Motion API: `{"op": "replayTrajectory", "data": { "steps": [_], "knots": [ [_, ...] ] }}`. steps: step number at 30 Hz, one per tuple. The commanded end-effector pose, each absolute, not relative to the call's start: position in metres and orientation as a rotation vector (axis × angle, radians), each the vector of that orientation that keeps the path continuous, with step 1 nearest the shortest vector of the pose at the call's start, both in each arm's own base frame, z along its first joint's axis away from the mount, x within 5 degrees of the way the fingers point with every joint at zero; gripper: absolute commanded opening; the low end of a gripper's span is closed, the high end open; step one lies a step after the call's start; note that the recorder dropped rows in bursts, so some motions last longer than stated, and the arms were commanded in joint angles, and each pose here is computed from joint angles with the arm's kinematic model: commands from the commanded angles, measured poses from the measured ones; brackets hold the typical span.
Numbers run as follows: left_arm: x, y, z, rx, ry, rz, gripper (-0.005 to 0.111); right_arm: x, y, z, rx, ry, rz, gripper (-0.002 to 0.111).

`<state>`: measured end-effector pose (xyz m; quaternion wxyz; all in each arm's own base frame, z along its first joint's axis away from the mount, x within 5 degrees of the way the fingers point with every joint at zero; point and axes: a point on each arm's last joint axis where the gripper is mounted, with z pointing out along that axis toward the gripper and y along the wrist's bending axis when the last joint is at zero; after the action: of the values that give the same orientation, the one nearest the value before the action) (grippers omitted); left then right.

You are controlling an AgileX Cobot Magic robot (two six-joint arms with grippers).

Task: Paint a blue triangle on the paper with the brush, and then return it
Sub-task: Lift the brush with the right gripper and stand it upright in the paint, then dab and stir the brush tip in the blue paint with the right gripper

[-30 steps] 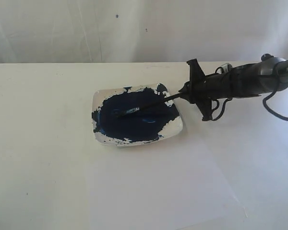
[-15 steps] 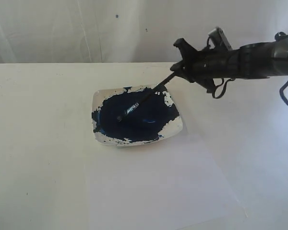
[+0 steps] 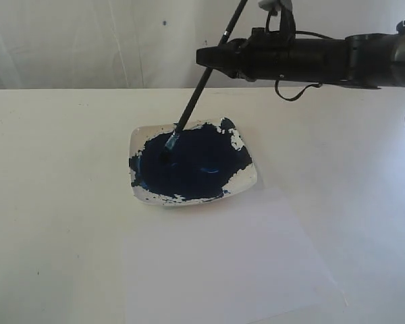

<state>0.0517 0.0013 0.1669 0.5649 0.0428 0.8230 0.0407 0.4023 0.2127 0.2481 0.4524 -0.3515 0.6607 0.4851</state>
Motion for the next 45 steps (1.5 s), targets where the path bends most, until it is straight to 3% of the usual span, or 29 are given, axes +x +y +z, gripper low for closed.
{"op": "replayTrajectory", "data": {
  "steps": [1, 6, 14, 30, 45],
  "knots": [
    [0.051, 0.001, 0.166, 0.087, 1.937, 0.088, 0.0, 0.394, 0.218, 0.259, -1.012, 1.47, 1.158, 0.0],
    [0.051, 0.001, 0.166, 0.087, 1.937, 0.088, 0.0, 0.381, 0.219, 0.268, -1.209, 1.213, 1.112, 0.0],
    [0.051, 0.001, 0.166, 0.087, 1.937, 0.088, 0.0, 0.372, 0.214, 0.276, -1.354, 1.303, 1.001, 0.0],
    [0.051, 0.001, 0.166, 0.087, 1.937, 0.088, 0.0, 0.384, 0.211, 0.271, -1.327, 1.413, 0.816, 0.0],
    [0.051, 0.001, 0.166, 0.087, 1.937, 0.088, 0.0, 0.383, 0.236, 0.251, -1.334, 1.474, 0.767, 0.0]
  ]
}}
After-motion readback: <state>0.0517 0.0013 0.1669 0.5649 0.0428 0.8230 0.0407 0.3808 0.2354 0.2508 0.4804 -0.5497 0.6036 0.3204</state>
